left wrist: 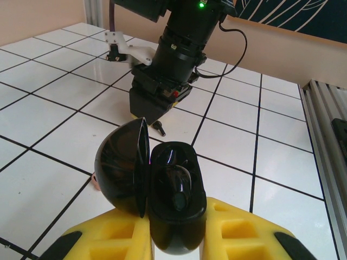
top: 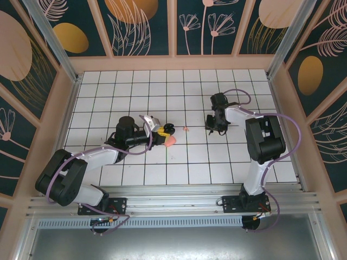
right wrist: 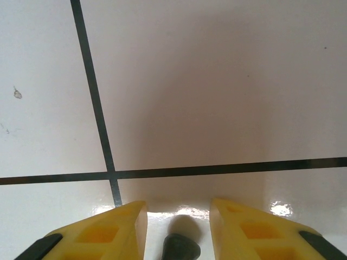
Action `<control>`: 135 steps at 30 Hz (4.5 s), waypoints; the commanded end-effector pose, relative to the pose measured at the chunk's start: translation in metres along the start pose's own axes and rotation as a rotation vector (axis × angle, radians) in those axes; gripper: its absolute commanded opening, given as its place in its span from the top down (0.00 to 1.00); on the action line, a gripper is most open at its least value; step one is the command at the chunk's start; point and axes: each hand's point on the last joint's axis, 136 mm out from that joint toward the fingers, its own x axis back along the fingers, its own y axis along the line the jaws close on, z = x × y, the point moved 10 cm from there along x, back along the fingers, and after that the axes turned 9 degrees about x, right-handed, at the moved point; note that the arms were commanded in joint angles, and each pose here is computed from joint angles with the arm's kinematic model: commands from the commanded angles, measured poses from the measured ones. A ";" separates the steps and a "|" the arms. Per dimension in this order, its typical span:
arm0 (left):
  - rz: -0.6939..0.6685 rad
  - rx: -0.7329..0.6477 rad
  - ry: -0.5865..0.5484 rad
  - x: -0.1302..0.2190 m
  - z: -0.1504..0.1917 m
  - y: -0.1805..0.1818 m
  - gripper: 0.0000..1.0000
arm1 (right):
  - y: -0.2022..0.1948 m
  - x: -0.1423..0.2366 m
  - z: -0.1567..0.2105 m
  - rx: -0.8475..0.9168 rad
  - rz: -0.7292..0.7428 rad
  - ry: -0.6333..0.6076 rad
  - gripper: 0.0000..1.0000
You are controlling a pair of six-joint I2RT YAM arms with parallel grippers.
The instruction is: Insert wireless bluetooth earbuds into charging case
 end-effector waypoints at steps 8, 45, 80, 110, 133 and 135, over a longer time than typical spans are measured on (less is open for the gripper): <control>0.012 -0.019 0.000 -0.003 -0.002 0.000 0.80 | 0.001 0.004 0.011 -0.012 0.037 0.055 0.65; -0.016 0.011 0.010 -0.006 0.000 0.005 0.80 | 0.025 0.051 0.019 -0.014 0.014 -0.153 0.78; 0.005 -0.003 -0.043 -0.034 -0.014 0.018 0.81 | 0.145 0.165 0.071 0.230 -0.323 -0.733 0.81; 0.044 -0.015 -0.076 -0.030 -0.024 0.007 0.81 | 0.166 0.160 0.067 0.273 -0.231 -0.831 0.81; 0.059 -0.017 -0.135 -0.024 -0.037 0.000 0.81 | 0.174 0.147 0.075 0.331 -0.165 -0.823 0.81; 0.058 -0.018 -0.136 -0.024 -0.038 0.000 0.81 | 0.175 0.147 0.077 0.339 -0.171 -0.817 0.81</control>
